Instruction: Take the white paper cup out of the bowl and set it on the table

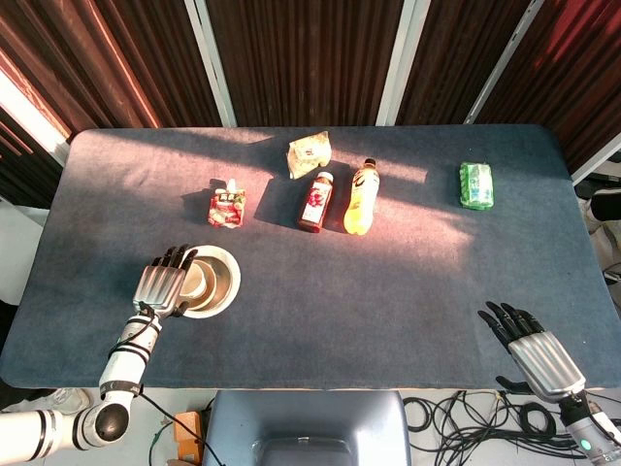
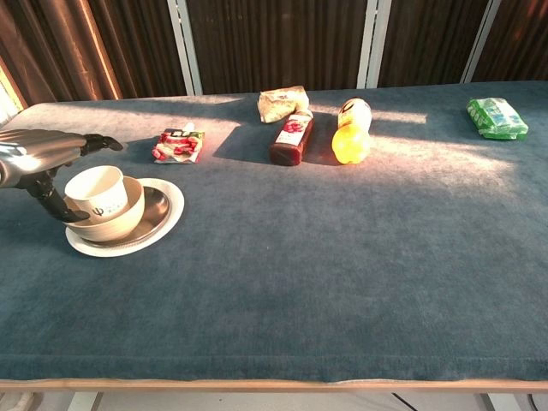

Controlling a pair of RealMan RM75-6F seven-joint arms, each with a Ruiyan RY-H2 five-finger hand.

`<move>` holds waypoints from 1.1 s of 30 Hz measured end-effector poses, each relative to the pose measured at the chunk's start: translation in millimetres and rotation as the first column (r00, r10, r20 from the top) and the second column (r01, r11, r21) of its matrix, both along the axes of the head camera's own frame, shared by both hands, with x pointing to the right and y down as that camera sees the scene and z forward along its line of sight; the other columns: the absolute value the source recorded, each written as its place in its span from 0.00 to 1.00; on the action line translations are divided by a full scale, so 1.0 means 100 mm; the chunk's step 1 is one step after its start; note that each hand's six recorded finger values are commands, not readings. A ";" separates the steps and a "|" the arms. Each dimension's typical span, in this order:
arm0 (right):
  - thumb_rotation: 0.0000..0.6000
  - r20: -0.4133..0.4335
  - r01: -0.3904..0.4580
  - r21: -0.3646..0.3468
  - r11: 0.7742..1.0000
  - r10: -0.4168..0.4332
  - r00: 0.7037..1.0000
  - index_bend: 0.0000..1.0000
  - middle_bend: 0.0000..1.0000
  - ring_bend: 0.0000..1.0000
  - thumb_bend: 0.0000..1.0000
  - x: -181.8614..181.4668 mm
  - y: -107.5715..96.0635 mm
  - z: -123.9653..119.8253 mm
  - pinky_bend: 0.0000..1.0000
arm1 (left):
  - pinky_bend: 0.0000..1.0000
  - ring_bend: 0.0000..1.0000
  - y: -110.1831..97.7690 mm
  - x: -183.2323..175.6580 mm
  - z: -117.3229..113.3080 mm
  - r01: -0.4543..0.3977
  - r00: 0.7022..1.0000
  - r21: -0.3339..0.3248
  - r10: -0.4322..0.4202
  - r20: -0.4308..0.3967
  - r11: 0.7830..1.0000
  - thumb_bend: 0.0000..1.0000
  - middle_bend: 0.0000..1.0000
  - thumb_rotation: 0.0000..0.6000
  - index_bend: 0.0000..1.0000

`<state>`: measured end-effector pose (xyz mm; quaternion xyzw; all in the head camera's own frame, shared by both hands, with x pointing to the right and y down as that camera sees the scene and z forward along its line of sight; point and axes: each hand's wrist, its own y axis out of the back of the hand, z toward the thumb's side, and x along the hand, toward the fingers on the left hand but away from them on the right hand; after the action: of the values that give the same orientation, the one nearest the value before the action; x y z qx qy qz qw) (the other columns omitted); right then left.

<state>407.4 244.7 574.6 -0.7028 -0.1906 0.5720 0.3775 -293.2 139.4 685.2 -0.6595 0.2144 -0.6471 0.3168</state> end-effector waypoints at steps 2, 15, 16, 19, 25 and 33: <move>1.00 0.002 0.000 0.002 1.000 0.000 1.000 0.00 0.00 0.00 0.00 0.00 0.00 0.00 0.14 | 0.22 0.03 0.00 0.00 0.01 -0.001 1.000 0.004 0.001 0.002 1.000 0.28 0.02 1.00 0.00; 1.00 0.003 0.001 0.001 1.000 -0.001 1.000 0.00 0.00 0.00 0.00 0.01 0.00 -0.01 0.14 | 0.45 0.37 0.01 -0.03 0.13 -0.006 1.000 0.037 0.005 0.026 0.999 0.27 0.38 1.00 0.09; 1.00 0.003 0.001 0.000 1.000 -0.001 1.000 0.00 0.00 0.00 0.00 0.01 0.00 -0.01 0.14 | 0.47 0.39 0.02 -0.04 0.14 -0.007 1.000 0.036 0.006 0.028 0.999 0.27 0.39 1.00 0.11; 1.00 0.001 0.003 -0.003 1.000 -0.003 1.000 0.00 0.00 0.00 0.00 0.01 0.01 0.00 0.14 | 0.52 0.42 0.02 -0.04 0.14 -0.003 1.000 0.036 0.002 0.027 0.999 0.27 0.43 1.00 0.15; 1.00 -0.002 0.002 -0.005 1.000 -0.002 1.000 0.00 0.00 0.00 0.00 0.01 0.00 0.00 0.14 | 0.57 0.46 -0.01 -0.04 0.09 -0.008 1.000 0.067 0.007 0.017 0.998 0.27 0.47 1.00 0.24; 1.00 -0.002 0.002 -0.006 1.000 -0.002 1.000 0.00 0.00 0.00 0.00 0.00 0.00 0.00 0.14 | 0.57 0.46 -0.07 -0.12 -0.15 -0.009 1.000 0.112 0.011 -0.011 0.994 0.27 0.47 1.00 0.25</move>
<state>407.8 245.1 575.1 -0.7035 -0.1877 0.5731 0.3760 -305.6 132.7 669.8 -0.6455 0.2489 -0.6286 0.3553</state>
